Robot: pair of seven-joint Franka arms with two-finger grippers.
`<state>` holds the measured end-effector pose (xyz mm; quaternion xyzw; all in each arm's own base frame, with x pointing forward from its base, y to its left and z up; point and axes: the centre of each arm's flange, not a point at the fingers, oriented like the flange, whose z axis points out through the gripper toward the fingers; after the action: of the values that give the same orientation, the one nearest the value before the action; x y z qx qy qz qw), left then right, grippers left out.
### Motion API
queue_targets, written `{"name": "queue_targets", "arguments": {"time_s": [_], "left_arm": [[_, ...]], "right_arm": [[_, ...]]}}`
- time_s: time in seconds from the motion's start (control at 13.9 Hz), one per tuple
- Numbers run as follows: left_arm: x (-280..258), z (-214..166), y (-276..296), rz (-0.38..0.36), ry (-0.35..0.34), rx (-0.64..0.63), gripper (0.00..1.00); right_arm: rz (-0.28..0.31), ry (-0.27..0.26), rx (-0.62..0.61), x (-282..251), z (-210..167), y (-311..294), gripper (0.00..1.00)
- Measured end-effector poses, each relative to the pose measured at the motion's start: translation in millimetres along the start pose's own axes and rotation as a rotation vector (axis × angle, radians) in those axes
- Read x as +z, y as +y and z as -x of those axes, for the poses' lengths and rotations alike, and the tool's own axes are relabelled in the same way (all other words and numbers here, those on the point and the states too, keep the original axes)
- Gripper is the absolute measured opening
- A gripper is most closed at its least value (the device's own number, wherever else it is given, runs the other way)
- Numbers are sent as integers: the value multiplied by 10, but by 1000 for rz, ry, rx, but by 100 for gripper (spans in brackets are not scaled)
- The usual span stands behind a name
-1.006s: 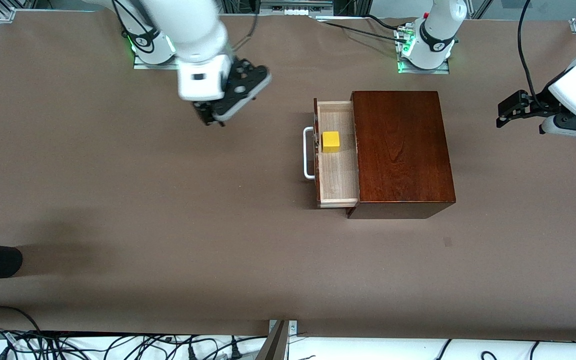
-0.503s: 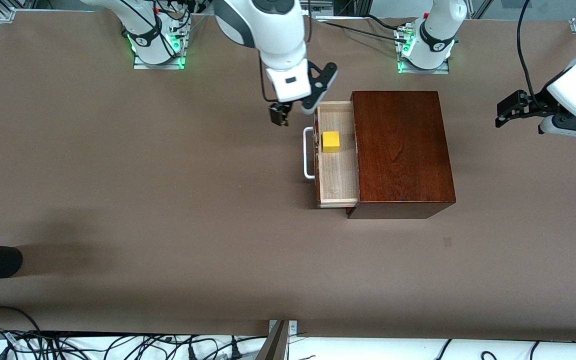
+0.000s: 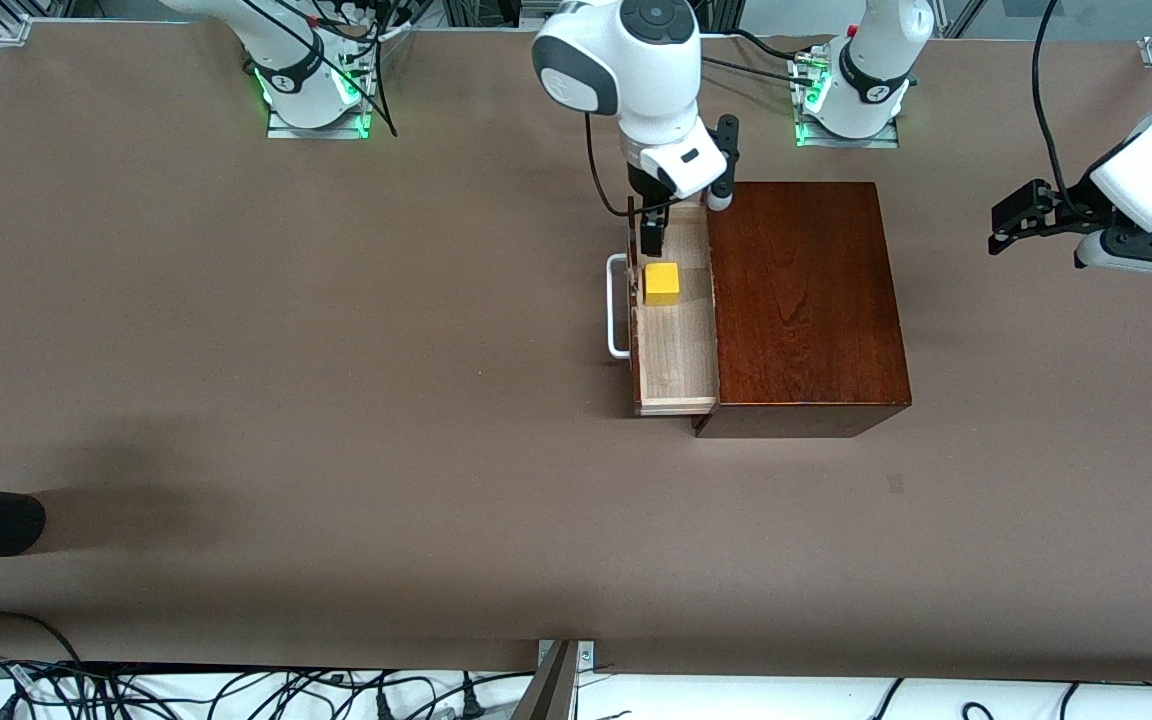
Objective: Open drawer, take yellow block, close drawer
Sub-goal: 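Move the right gripper over the yellow cube in the drawer, then lower the right gripper and grasp the yellow cube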
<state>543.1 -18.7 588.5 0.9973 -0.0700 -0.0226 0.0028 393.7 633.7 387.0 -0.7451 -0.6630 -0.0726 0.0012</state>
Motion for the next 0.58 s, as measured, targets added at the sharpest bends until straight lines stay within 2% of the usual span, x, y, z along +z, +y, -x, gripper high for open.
{"name": "queue_targets", "arguments": {"time_s": [0.29,0.58], "left_arm": [[0,0,3,0,0,0,100],[0,0,3,0,0,1,100]], "right_arm": [[37,-30,-87,277,-131,-79,100],[48,-27,-114,335,-169,-9,100]]}}
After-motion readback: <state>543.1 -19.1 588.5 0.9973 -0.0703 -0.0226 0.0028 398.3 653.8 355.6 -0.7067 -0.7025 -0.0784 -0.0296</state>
